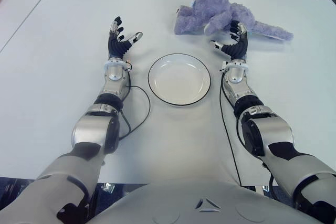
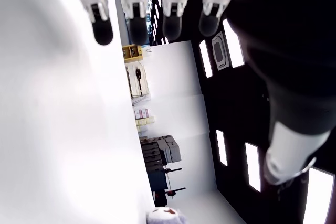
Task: Put the doll into the plate.
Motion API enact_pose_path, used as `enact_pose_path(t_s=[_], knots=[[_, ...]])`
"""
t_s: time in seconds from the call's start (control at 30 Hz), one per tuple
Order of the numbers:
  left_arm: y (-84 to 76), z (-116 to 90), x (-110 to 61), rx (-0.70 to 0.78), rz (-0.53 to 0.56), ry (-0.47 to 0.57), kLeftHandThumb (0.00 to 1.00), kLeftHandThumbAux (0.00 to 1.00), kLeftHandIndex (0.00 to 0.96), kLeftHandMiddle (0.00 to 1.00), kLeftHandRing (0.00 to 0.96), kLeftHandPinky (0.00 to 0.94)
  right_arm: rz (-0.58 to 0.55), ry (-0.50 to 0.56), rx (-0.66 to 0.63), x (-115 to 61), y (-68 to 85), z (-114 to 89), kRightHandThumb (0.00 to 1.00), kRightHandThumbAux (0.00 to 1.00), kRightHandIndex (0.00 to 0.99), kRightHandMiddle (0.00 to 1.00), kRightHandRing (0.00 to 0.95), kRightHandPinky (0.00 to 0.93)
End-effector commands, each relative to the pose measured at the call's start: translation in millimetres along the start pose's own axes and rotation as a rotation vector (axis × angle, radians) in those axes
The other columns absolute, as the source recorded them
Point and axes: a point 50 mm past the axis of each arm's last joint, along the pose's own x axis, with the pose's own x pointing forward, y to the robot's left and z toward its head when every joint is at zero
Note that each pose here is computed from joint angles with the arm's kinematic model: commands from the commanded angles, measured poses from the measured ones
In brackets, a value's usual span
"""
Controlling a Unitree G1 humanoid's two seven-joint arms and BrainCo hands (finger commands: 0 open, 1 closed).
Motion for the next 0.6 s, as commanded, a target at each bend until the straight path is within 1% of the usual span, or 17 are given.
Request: enact_pose_path(t_s=[0.03, 0.27, 0.47, 0.6], knots=[[-9.8, -121.1, -113.1, 0.087, -0.069, 0.516, 0.0, 0.71, 0.047, 0.084, 0.101, 0.131, 0.158, 0.523, -0.146, -135.3, 6.7, -119.5, 0.0, 0.949, 0.202, 0.22, 0.212, 0.224], [-9.9, -121.3, -113.8, 0.09, -0.07, 0.514, 0.0, 0.702, 0.049, 0.085, 0.101, 0.131, 0.156, 0.526, -0.142, -136.2, 6.4, -120.0, 0.0, 0.94, 0.198, 0.217, 0.21, 0.224], [-9.7, -122.0, -114.5, 0.094, -0.069, 0.518, 0.0, 0.7, 0.054, 0.088, 0.104, 0.137, 0.138, 0.469, -0.169, -137.8, 7.3, -116.6, 0.0, 0.936, 0.195, 0.22, 0.213, 0.229], [-8.7, -122.2, -114.5, 0.098, -0.069, 0.518, 0.0, 0.699, 0.051, 0.088, 0.104, 0.137, 0.102, 0.317, -0.195, -128.0, 8.5, -102.9, 0.0, 0.936, 0.192, 0.226, 0.215, 0.229]])
